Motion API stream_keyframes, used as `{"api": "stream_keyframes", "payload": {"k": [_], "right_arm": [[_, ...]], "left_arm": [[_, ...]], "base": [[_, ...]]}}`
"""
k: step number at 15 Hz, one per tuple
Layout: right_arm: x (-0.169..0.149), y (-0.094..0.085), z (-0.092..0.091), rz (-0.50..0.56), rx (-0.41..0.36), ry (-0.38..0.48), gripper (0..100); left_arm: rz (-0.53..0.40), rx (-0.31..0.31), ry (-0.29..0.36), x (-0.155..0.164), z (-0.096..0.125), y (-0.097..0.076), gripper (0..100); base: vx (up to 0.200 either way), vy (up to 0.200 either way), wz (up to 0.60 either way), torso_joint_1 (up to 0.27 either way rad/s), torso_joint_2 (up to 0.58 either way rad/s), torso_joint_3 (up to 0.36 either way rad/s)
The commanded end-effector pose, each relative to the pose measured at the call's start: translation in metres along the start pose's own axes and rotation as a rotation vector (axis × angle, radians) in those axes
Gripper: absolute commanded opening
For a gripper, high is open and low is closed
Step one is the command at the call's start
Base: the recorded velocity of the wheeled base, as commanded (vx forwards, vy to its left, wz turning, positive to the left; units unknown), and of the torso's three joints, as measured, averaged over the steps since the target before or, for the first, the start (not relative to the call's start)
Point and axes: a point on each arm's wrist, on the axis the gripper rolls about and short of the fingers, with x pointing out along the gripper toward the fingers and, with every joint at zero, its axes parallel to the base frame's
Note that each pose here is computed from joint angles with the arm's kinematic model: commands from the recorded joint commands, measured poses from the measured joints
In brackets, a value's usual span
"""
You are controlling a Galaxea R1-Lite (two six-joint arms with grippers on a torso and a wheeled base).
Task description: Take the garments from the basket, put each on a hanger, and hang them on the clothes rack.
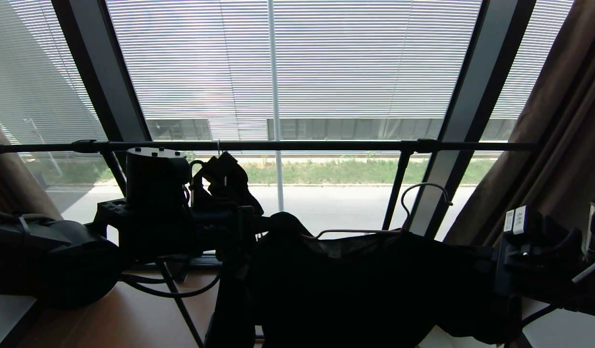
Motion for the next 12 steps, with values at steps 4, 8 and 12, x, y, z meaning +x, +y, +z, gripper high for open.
{"api": "stream_keyframes", "payload": {"k": [4,8,12], "right_arm": [[-0.013,0.005,0.004,0.020,-0.019,-0.048,0],[-0.007,0.003,-0.002,0.031,0.001,-0.022,0],[0.003,0.000,-0.010,0.052,0.030,0.016,0]], "left_arm": [[0.031,-0.002,-0.037,-0.007,0.009,0.010,0],[0.010,0.017,-0.049,-0.004,0.016,0.003,0],[-0.087,0.057,0.007,0.013,0.009,-0.031,0]], "base": [[0.000,0.000,0.00,0.000,0.00,0.000],[0.000,0.000,0.00,0.000,0.00,0.000],[0.000,0.000,0.00,0.000,0.00,0.000]]}}
